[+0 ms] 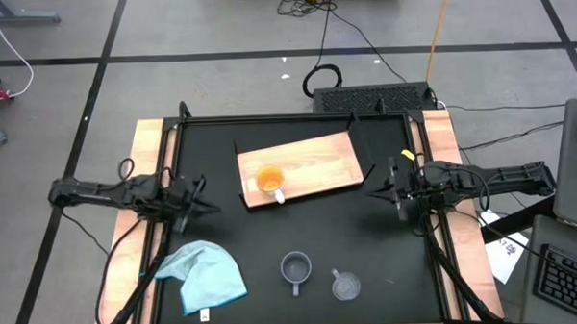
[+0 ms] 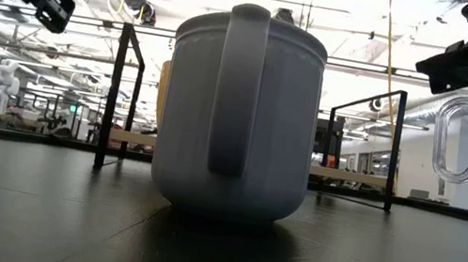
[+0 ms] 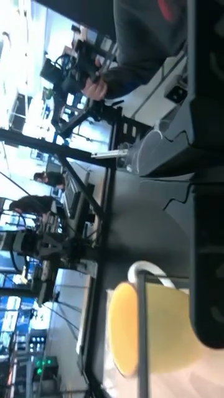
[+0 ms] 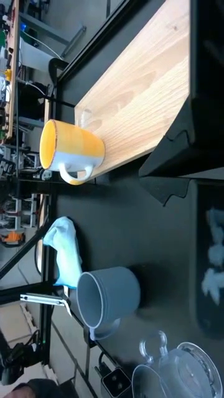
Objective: Stack small to large cups/mugs on shelf
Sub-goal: Put the gray mug on the shelf
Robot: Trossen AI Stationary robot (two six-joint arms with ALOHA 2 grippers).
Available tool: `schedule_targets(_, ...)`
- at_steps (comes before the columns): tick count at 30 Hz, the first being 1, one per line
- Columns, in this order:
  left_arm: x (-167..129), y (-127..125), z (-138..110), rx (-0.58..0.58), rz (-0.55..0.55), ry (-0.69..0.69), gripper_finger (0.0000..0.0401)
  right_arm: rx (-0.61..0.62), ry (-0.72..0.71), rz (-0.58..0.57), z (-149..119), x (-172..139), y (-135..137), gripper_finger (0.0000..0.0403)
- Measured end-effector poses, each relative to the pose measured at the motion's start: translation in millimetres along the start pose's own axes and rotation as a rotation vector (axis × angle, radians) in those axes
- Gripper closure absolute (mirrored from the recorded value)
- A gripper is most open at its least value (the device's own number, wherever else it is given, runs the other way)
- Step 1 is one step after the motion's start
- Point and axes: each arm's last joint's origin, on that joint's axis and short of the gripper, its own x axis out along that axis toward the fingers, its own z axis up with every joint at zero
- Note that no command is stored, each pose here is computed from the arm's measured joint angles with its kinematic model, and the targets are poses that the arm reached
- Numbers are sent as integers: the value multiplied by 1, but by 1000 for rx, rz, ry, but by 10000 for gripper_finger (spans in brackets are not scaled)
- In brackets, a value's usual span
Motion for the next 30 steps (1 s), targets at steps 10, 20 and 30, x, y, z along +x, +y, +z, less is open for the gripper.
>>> schedule_targets(10, 24, -10, 7, 4, -110, -82, 380, 1, 0, 0, 0, 0, 0, 403)
schedule_targets(20, 54, -20, 22, -2, -136, -29, 380, 1, 0, 0, 0, 0, 0, 403)
schedule_targets(30, 101, -35, 47, 108, -98, -7, 380, 1, 0, 0, 0, 0, 0, 403)
